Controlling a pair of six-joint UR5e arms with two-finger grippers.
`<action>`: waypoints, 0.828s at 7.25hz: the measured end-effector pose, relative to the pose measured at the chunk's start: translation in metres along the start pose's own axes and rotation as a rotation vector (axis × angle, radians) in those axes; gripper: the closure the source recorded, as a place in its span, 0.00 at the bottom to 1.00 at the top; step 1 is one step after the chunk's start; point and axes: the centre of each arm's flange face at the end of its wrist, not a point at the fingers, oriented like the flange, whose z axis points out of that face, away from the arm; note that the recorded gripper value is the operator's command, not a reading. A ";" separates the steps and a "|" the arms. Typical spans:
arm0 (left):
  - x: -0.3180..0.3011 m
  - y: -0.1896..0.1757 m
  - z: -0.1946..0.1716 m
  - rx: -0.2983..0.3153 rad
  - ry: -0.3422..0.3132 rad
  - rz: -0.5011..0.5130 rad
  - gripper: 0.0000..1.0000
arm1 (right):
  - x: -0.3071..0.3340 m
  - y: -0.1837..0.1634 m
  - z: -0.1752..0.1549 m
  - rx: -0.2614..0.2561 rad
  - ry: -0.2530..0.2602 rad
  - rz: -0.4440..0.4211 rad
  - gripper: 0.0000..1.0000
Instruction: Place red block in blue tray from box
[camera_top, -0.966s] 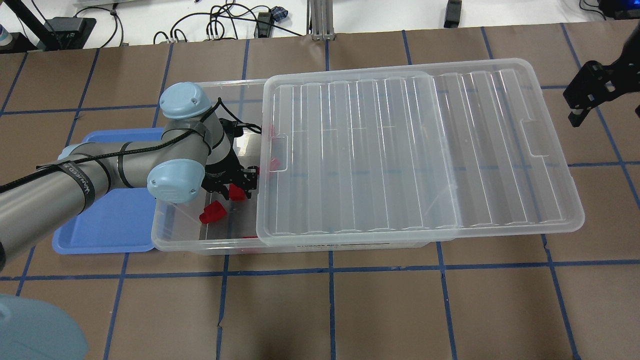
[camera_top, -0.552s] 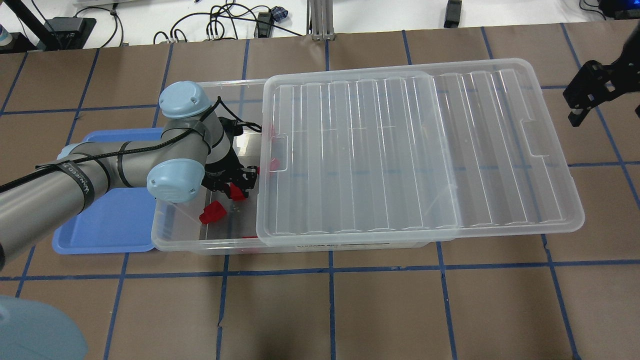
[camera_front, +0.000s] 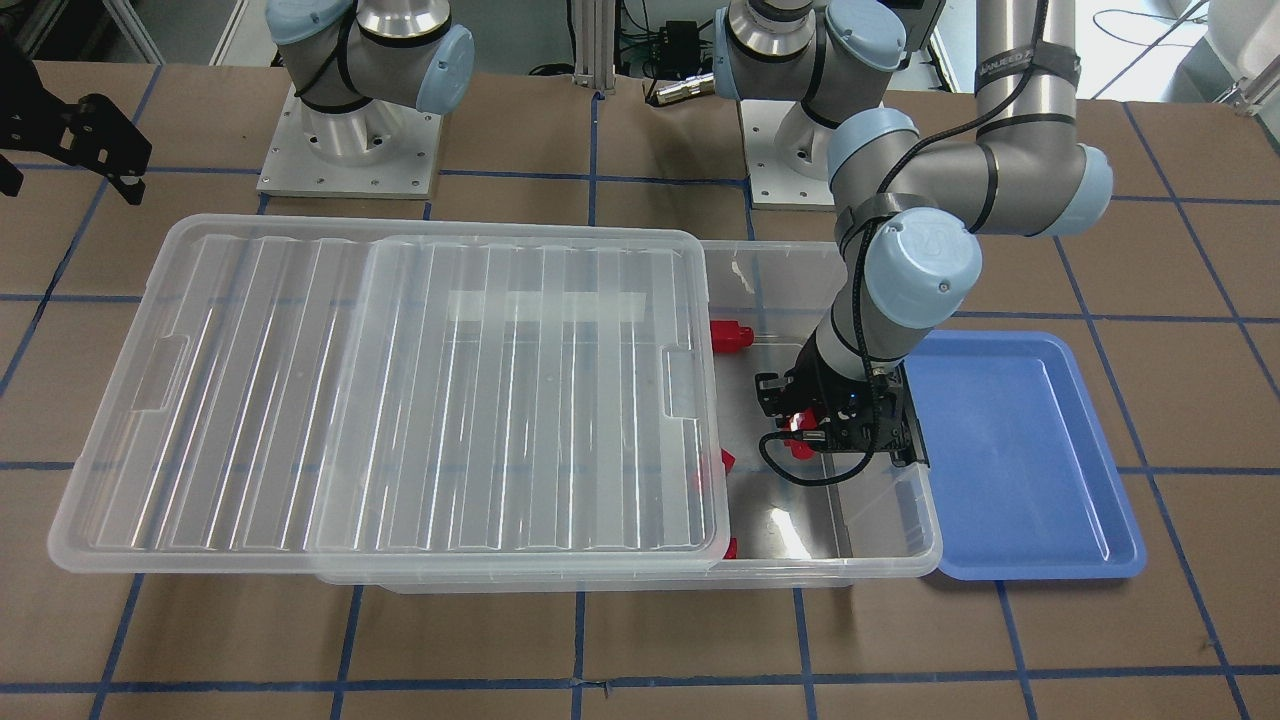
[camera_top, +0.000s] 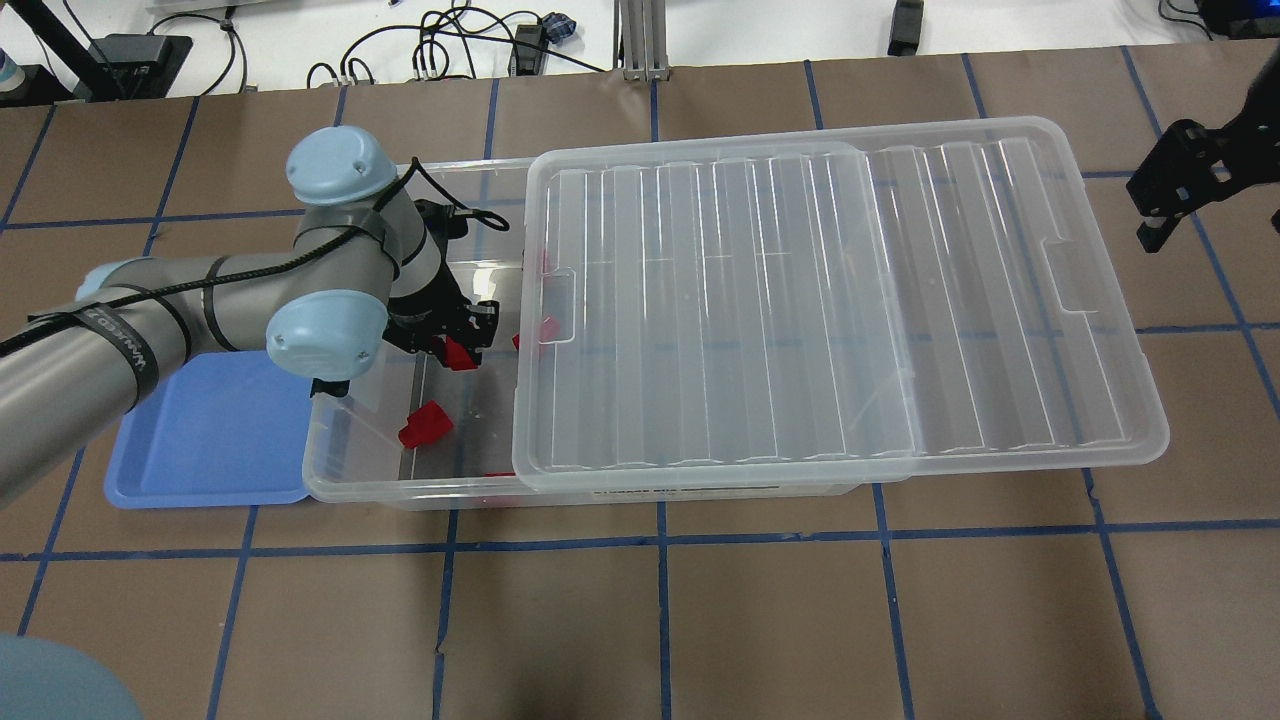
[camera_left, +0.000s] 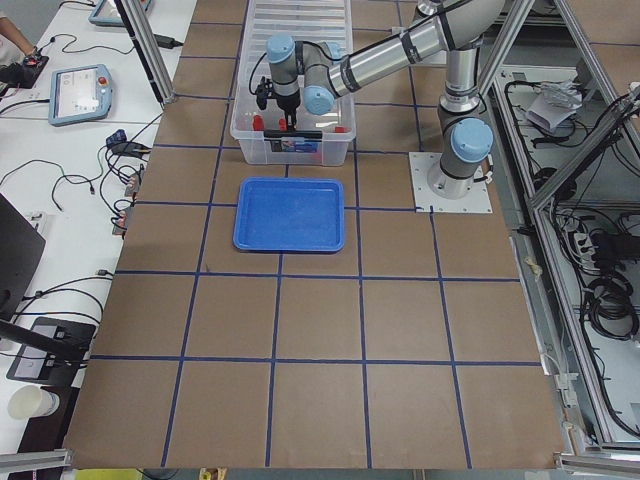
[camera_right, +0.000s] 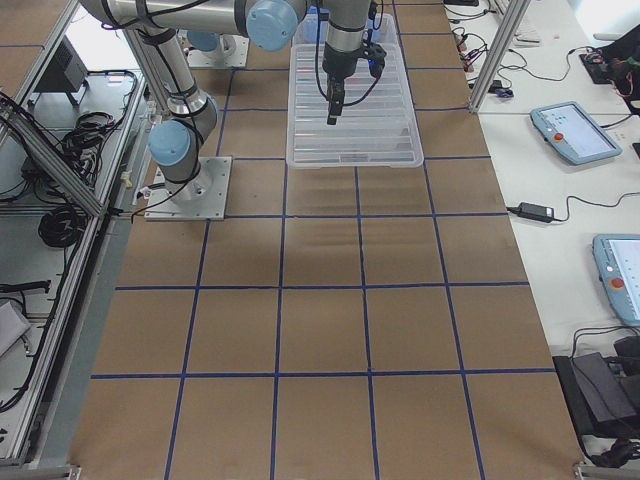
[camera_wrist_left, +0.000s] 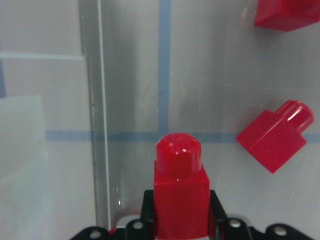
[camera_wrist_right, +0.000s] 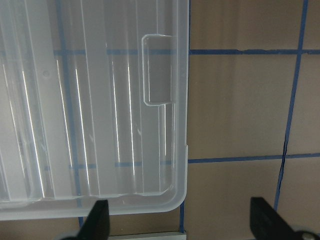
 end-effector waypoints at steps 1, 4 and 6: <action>0.001 0.002 -0.038 0.001 0.002 -0.002 0.90 | 0.000 0.000 0.001 -0.005 0.000 0.000 0.00; -0.041 0.002 -0.132 -0.012 -0.014 -0.043 0.90 | 0.000 -0.002 0.004 -0.013 -0.002 0.001 0.00; -0.144 -0.020 -0.122 -0.037 -0.002 -0.042 0.90 | 0.002 -0.003 0.006 -0.018 0.001 0.002 0.00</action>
